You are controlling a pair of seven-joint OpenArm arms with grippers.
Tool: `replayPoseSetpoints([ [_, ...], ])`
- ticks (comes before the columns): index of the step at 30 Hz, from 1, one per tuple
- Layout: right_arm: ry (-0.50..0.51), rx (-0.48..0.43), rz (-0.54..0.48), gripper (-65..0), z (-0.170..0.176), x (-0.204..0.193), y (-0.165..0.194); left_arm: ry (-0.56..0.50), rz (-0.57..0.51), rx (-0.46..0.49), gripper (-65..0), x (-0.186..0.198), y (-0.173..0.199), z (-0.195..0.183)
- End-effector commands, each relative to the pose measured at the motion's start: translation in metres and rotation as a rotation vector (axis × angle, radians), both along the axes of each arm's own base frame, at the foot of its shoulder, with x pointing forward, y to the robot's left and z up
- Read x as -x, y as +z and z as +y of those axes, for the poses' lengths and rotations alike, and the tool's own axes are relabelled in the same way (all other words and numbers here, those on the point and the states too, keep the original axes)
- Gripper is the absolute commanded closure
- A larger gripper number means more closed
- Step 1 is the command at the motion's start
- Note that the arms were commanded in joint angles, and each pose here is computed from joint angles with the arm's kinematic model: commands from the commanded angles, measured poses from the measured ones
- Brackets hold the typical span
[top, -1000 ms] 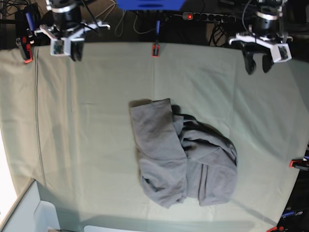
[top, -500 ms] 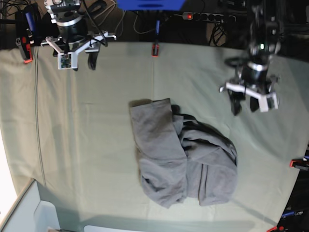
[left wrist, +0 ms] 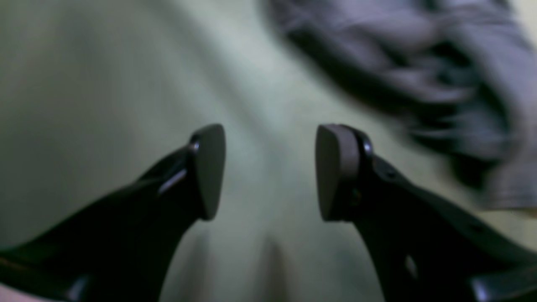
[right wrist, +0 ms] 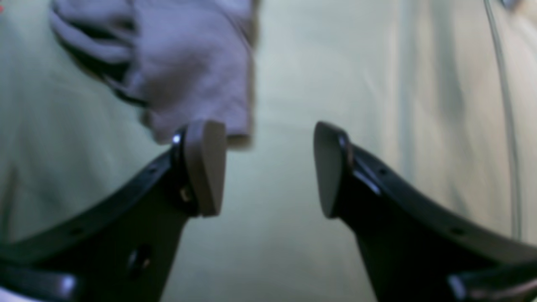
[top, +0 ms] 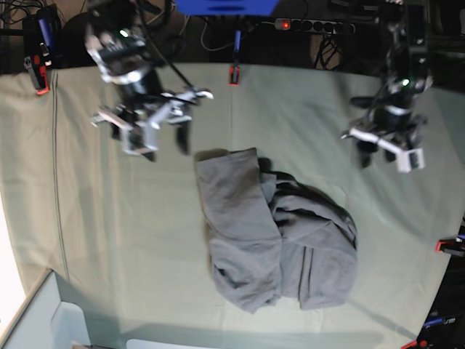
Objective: Layout the t-shirt on the table in an organized manner, then fold the t-shirt properly
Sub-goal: 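Move the right gripper to the grey t-shirt's bunched edge and grasp it, then drag the held shirt edge away from the bundle with the right gripper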
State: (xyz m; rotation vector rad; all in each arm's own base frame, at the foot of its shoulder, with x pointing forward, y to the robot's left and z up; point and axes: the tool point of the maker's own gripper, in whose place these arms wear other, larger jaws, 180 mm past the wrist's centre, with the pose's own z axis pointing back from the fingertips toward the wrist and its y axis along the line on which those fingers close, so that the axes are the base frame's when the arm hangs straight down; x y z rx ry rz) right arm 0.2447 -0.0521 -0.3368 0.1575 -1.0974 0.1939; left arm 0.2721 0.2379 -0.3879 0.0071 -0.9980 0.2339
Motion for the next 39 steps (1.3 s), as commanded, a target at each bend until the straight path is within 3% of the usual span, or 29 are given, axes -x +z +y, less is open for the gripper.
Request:
replayPoseSetpoints([
  [1,0.025,-0.021,-0.038,-36.2,0.012,-0.008,0.008,0.015,-0.035,-0.022,-33.7,-0.002,0.011,0.012],
  [7,0.161,0.001,0.012,-38.5,0.061,-0.034,-0.03,0.17,0.004,-0.084,-33.7,0.038,0.011,0.074],
  [12,0.229,0.037,0.049,-38.4,0.087,-0.056,-0.054,0.247,0.027,-0.112,-33.7,0.062,0.012,0.103],
  [26,0.247,0.065,0.232,-38.4,0.113,-0.061,-0.121,0.314,0.041,-0.091,-33.7,0.082,0.007,0.107],
  [34,0.252,0.075,0.266,-37.7,0.121,-0.069,-0.131,0.321,0.046,-0.087,-33.7,0.085,0.005,0.106],
  [37,0.249,0.078,0.263,-30.6,0.119,-0.07,-0.131,0.32,0.042,-0.09,-33.7,0.084,0.006,0.106],
  [39,0.246,0.087,0.265,-20.7,0.113,-0.069,-0.133,0.321,0.04,-0.088,-33.7,0.083,0.006,0.106],
])
